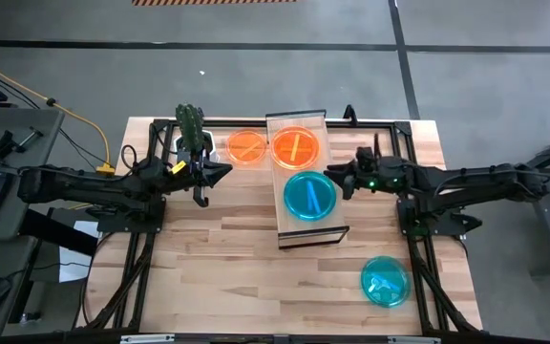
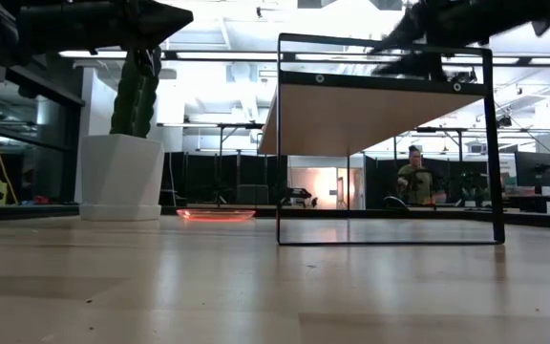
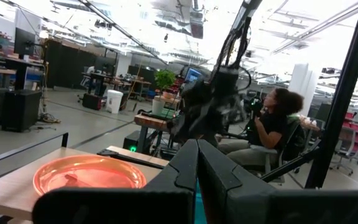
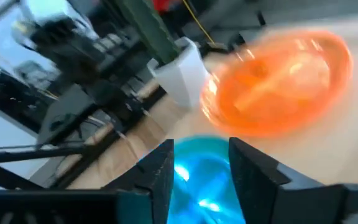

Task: Place and stack plates onto a shelf
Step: Stack the orange plate on top of the orange plates on the shelf

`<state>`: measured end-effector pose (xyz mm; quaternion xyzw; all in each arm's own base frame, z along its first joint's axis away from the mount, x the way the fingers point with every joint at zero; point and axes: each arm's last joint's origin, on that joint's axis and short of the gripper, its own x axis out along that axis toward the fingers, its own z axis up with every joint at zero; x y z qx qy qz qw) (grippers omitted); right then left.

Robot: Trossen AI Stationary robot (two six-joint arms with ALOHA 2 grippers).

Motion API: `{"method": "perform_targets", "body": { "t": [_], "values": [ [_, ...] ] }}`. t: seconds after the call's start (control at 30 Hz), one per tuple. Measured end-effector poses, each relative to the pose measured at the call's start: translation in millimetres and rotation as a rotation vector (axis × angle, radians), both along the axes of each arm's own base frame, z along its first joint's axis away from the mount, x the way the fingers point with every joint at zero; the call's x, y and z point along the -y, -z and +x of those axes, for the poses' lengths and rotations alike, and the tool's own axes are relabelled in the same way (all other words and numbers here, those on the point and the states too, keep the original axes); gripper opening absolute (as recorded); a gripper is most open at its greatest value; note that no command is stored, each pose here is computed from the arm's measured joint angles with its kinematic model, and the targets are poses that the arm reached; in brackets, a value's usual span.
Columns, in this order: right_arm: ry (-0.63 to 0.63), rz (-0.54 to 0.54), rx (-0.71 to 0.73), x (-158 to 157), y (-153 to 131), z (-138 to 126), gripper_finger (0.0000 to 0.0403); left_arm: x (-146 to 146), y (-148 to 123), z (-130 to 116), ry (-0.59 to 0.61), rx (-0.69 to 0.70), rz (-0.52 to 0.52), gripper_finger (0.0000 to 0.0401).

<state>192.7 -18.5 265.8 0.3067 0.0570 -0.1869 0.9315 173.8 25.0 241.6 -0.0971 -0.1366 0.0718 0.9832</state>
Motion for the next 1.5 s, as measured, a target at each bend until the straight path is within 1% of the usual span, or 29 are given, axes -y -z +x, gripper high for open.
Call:
{"method": "perform_targets", "body": {
  "t": [0.13, 0.23, 0.33, 0.47, 0.5, 0.57, 0.63, 0.7, 0.77, 0.9, 1.0, 1.1, 1.2, 1.4, 1.5],
  "values": [
    [-0.038, -0.124, 0.066, -2.4, -36.7, -4.4, 0.0138, 0.0, 0.0, 0.0, 0.000, 0.000, 0.000, 0.0000],
    [-0.059, -0.211, 0.059, -6.6, -52.1, -5.7, 0.0138, 0.0, 0.2, 0.1, 0.000, -0.002, 0.000, 0.0000],
    [-0.060, -0.230, 0.024, -10.4, -53.5, -6.4, 0.0138, 0.0, 0.8, 0.2, 0.000, -0.008, -0.001, 0.0000],
    [-0.067, -0.217, -0.045, -15.6, -46.5, -7.6, 0.0138, 0.2, 2.7, 0.7, 0.002, -0.029, -0.001, 0.0000],
    [-0.072, -0.213, -0.063, -16.8, -44.6, -8.0, 0.0138, 0.8, 4.5, 1.2, 0.006, -0.050, 0.013, 0.0000],
    [-0.081, -0.210, -0.088, -19.2, -42.1, -8.7, 0.0138, 3.1, 7.1, 5.9, 0.012, -0.145, 0.073, 0.0001],
    [-0.073, -0.216, -0.099, -21.0, -41.2, -9.1, 0.0138, 5.2, 7.6, 12.3, -0.011, -0.247, 0.097, 0.0006],
    [-0.060, -0.222, -0.101, -22.3, -41.2, -9.3, 0.0138, 6.6, 4.1, 18.9, -0.067, -0.323, 0.104, 0.0018],
    [-0.047, -0.228, -0.102, -22.8, -41.3, -9.5, 0.0138, 7.9, 4.7, 24.5, -0.133, -0.435, 0.131, 0.0034],
    [-0.044, -0.229, -0.103, -22.9, -41.3, -9.6, 0.0138, 6.8, 18.4, 33.2, -0.300, -0.682, 0.170, 0.0075],
    [-0.044, -0.227, -0.109, -22.8, -40.6, -9.8, 0.0138, 1.7, 30.5, 40.2, -0.365, -0.803, 0.172, 0.0108],
    [-0.045, -0.228, -0.118, -22.8, -39.8, -10.0, 0.0138, -5.8, 44.2, 49.4, -0.357, -0.881, 0.176, 0.0134],
    [-0.045, -0.228, -0.118, -22.8, -39.9, -10.0, 0.0138, -17.1, 57.0, 58.7, -0.322, -0.973, 0.215, 0.0148],
    [-0.046, -0.231, -0.131, -22.8, -38.7, -10.3, 0.0138, -48.1, 69.1, 78.4, -0.249, -1.141, 0.348, 0.0141],
    [-0.046, -0.233, -0.147, -22.7, -37.2, -10.5, 0.0138, -64.5, 75.3, 84.8, -0.247, -1.218, 0.398, 0.0134]
  ]
}}
